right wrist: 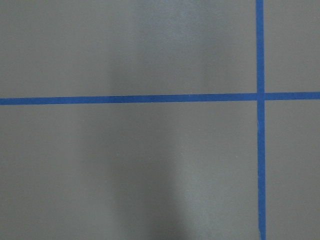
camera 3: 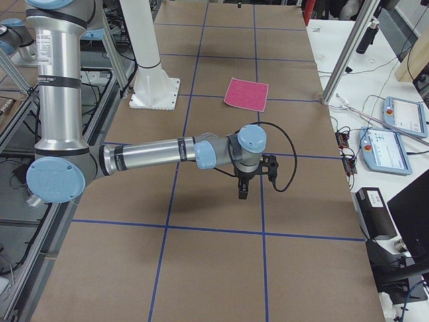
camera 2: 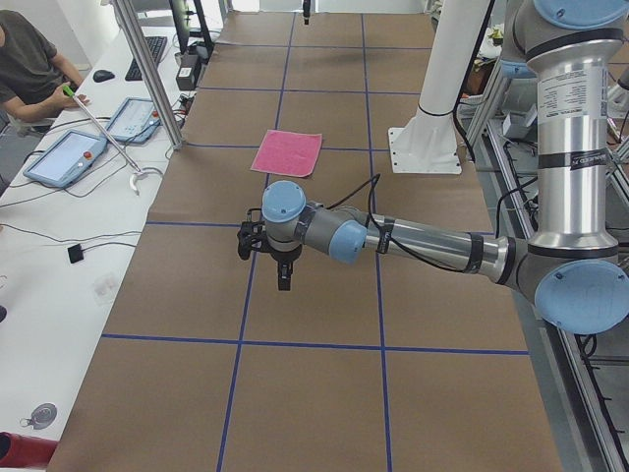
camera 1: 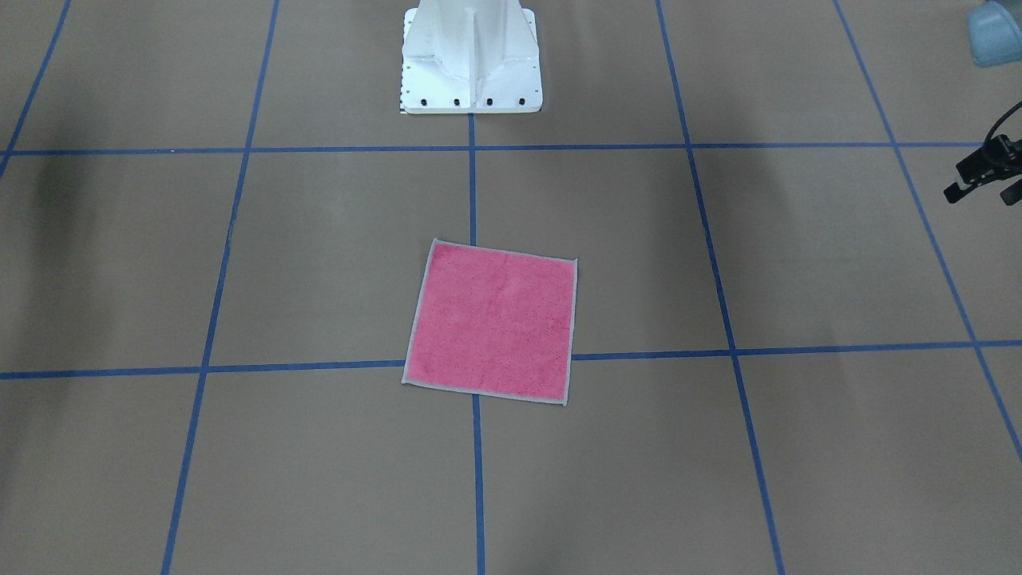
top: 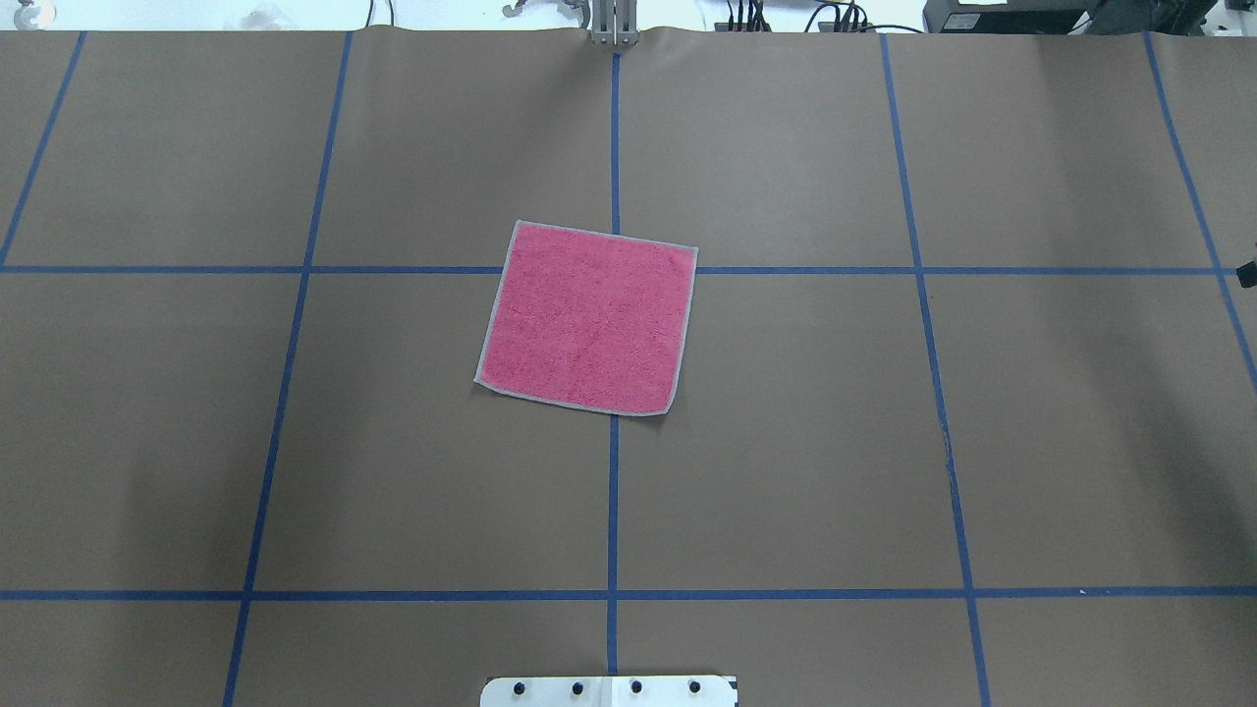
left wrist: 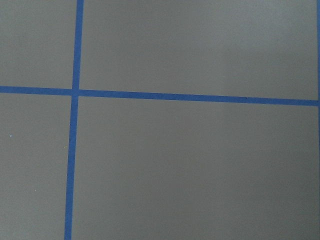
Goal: Fold towel twice with both arms
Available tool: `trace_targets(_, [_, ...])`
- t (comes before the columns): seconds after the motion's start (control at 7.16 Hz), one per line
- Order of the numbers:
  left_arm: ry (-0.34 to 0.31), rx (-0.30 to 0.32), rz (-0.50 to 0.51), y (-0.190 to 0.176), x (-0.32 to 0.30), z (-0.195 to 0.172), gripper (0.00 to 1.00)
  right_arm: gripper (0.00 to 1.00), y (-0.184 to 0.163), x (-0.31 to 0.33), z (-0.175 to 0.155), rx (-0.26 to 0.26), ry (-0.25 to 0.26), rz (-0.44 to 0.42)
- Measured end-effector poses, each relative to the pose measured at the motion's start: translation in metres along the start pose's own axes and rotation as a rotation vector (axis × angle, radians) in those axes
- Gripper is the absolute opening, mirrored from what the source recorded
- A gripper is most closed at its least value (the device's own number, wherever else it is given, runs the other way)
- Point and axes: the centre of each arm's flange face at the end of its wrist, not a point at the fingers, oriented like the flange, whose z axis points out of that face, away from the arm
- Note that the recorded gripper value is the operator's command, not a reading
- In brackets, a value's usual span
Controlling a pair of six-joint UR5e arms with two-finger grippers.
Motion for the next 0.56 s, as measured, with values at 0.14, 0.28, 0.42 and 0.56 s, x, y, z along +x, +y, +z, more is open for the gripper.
trace_targets(0.14, [0.001, -0.006, -0.01, 0.0, 0.003, 0.003, 1.0, 1.0, 0.0, -0.005, 0.001, 0.002, -0.008, -0.007])
trace_targets(0.28, [0.004, -0.012, -0.034, 0.0, 0.01, 0.007, 1.0, 1.0, 0.0, -0.01, 0.001, 0.004, -0.017, 0.001])
trace_targets(0.42, [0.012, -0.016, -0.049, -0.001, 0.024, 0.014, 1.0, 1.0, 0.001, -0.021, 0.0, 0.004, -0.028, 0.027])
trace_targets(0.56, [0.027, -0.013, -0.065, -0.003, 0.042, 0.022, 1.0, 1.0, 0.003, -0.042, 0.001, 0.006, -0.041, 0.062])
